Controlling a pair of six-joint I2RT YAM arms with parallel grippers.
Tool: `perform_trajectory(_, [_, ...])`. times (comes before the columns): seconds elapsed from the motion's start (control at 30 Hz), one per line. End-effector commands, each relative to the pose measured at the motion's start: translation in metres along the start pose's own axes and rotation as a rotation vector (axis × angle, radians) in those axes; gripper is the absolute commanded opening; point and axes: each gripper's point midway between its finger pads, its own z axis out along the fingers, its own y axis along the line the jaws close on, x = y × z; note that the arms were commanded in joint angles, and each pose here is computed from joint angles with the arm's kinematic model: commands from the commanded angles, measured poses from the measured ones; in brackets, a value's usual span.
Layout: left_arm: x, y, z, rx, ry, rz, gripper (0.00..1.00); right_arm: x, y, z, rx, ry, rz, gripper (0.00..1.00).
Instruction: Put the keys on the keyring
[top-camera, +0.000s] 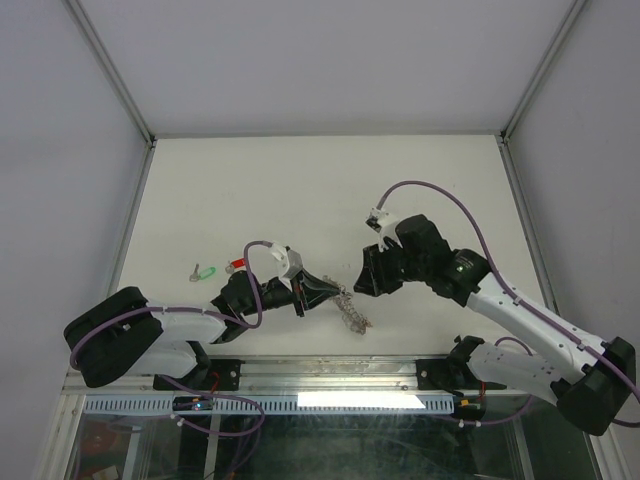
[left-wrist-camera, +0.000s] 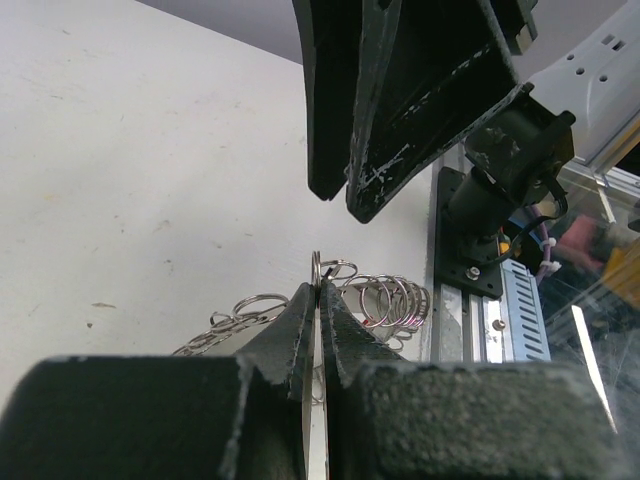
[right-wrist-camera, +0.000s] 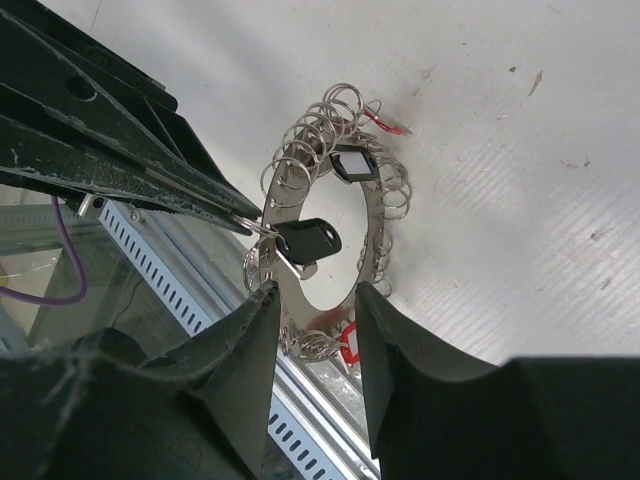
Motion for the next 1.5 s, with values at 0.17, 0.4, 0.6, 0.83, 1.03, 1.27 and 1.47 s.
perform_trajectory(0.17, [-0.029, -0.01, 0.004, 0.034, -0.113, 0.029, 0.0, -0.021, 0.014, 0.006, -0.068, -0.121, 0.118, 0.39])
perform_trajectory(0.4, [-0.028, -0.01, 0.005, 0.037, -0.105, 0.034, 0.0, -0.023, 0.021, 0.009, -0.142, -0.211, 0.211, 0.38])
perform_trajectory(0.6, [-0.028, -0.01, 0.004, 0.041, -0.1, 0.037, 0.0, -0.025, 0.022, 0.009, -0.158, -0.231, 0.215, 0.34])
perform_trajectory(0.83, [-0.027, -0.01, 0.004, 0.042, -0.096, 0.038, 0.0, -0.026, 0.027, 0.011, -0.19, -0.233, 0.213, 0.32])
perform_trajectory(1.03, [-0.028, -0.011, 0.004, 0.045, -0.094, 0.038, 0.0, -0.019, 0.023, 0.015, -0.179, -0.206, 0.214, 0.27])
perform_trajectory(1.27, [-0.028, -0.011, 0.005, 0.044, -0.092, 0.039, 0.0, -0.012, 0.02, 0.019, -0.171, -0.18, 0.211, 0.26])
perform_trajectory(1.47, [-0.028, -0.011, 0.006, 0.046, -0.089, 0.04, 0.0, -0.008, 0.02, 0.021, -0.178, -0.165, 0.212, 0.26])
